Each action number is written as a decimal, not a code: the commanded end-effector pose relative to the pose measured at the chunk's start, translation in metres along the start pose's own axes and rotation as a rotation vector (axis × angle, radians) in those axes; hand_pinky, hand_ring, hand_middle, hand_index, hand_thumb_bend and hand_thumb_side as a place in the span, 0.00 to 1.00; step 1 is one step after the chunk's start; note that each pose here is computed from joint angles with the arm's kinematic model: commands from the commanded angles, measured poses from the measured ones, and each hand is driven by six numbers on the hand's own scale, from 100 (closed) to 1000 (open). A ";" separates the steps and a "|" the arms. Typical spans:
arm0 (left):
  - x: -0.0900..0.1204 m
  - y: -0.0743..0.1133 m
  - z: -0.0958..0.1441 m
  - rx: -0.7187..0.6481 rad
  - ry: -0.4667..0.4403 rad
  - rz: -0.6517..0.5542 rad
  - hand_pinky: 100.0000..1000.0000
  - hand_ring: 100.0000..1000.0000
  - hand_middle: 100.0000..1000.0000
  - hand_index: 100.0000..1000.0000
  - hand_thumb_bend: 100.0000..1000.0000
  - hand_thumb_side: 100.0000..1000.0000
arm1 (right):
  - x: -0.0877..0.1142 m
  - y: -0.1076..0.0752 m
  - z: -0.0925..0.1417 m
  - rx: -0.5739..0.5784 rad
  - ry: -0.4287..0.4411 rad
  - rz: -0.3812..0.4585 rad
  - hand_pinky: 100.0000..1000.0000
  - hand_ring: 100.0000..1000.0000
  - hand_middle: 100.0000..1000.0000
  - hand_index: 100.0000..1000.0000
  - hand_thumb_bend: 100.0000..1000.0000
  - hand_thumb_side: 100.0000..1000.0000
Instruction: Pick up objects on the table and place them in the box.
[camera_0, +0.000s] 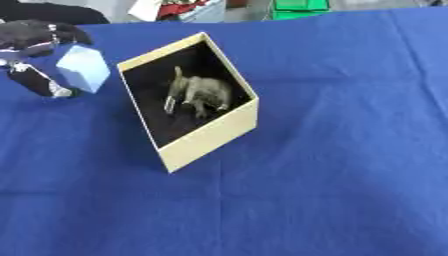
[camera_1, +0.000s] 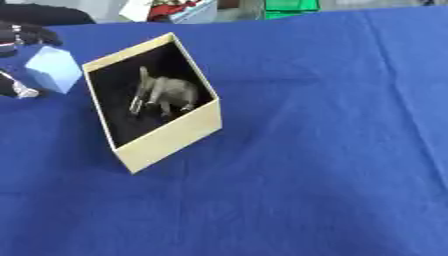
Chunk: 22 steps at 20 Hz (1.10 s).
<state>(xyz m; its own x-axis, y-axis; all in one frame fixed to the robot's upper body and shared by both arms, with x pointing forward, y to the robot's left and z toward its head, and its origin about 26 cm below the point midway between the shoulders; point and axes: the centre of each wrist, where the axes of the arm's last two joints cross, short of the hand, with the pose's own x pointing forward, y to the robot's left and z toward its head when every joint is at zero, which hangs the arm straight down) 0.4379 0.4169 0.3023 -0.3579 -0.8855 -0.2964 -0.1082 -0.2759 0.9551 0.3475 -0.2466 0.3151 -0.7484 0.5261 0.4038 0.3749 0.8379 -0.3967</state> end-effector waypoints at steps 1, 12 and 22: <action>-0.017 0.022 0.015 0.024 0.052 -0.043 0.83 0.92 0.91 0.94 0.43 0.20 | 0.006 -0.008 -0.008 -0.007 -0.035 0.011 0.86 0.95 0.72 0.94 0.00 0.78; -0.021 0.025 0.015 0.000 0.097 -0.044 0.83 0.92 0.92 0.95 0.37 0.14 | 0.008 -0.007 -0.011 0.002 -0.045 -0.003 0.86 0.95 0.72 0.94 0.00 0.78; -0.027 0.019 0.016 -0.155 0.155 -0.002 0.83 0.91 0.87 0.93 0.32 0.13 | 0.009 -0.008 -0.016 0.008 -0.056 -0.010 0.86 0.95 0.71 0.94 0.00 0.79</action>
<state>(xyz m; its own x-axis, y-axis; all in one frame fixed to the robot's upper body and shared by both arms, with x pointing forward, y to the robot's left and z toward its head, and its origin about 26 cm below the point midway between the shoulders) 0.4392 0.4279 0.3128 -0.2560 -0.9228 -0.2879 0.0330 -0.3060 0.9515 0.3493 -0.2434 0.3246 -0.7716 0.5017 0.3912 0.3504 0.8483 -0.3970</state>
